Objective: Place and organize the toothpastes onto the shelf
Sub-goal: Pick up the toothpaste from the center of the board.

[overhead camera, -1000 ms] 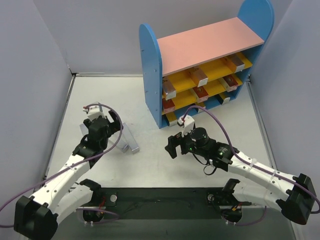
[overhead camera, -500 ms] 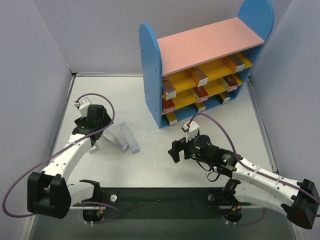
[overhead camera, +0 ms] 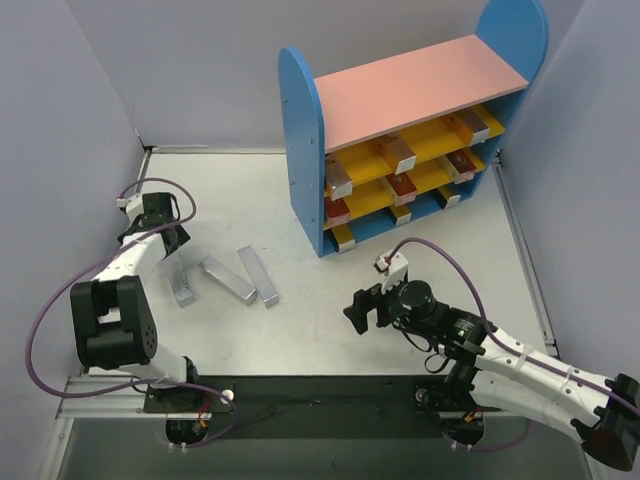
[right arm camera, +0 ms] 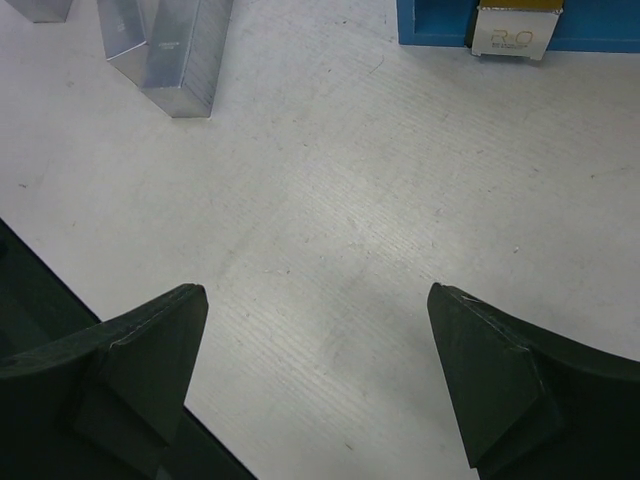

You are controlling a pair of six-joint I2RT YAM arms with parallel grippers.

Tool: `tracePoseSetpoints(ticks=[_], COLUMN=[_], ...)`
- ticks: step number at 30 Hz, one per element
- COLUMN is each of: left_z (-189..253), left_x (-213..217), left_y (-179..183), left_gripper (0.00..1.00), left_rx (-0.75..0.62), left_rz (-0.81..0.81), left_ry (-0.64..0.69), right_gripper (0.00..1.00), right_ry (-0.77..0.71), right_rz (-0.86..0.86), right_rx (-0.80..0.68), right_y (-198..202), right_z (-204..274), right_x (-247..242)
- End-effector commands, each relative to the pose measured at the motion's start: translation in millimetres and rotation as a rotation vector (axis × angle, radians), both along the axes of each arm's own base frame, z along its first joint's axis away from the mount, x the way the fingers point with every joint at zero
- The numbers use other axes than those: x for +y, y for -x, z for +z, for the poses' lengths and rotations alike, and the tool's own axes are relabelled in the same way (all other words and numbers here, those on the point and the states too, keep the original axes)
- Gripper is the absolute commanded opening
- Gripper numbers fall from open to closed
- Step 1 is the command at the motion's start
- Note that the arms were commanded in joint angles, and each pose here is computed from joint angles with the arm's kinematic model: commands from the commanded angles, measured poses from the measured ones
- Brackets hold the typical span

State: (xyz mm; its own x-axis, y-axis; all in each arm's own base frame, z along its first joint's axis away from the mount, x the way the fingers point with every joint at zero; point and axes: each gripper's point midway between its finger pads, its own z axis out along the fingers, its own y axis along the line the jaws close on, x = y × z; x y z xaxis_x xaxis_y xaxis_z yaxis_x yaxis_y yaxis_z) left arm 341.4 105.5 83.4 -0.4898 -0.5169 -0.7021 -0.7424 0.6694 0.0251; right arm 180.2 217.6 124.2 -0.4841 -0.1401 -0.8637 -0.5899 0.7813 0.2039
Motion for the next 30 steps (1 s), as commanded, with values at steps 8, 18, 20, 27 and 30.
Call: tracePoseSetpoints(ticks=[8, 18, 20, 27, 30], left_z=[-33, -48, -45, -16, 0], left_x=[-7, -17, -19, -39, -50], left_y=[-32, -22, -17, 2, 12], left_gripper=[0.84, 0.42, 0.38, 0.33, 0.33], left_rx=[0.220, 0.335, 0.333, 0.248, 0.198], left_rz=[-0.171, -0.129, -0.114, -0.013, 0.035], left_ry=[0.109, 0.209, 0.222, 0.329, 0.380], right_gripper=[0.99, 0.99, 0.99, 0.99, 0.99], right_ry=[0.013, 0.026, 0.029, 0.010, -0.010], right_rz=[-0.042, -0.065, -0.065, -0.029, 0.012], right_rx=[-0.009, -0.016, -0.017, -0.034, -0.038], right_y=[3, 1, 0, -3, -2], right_z=[-5, -8, -9, -3, 2], right_x=[-15, -20, -20, -8, 3])
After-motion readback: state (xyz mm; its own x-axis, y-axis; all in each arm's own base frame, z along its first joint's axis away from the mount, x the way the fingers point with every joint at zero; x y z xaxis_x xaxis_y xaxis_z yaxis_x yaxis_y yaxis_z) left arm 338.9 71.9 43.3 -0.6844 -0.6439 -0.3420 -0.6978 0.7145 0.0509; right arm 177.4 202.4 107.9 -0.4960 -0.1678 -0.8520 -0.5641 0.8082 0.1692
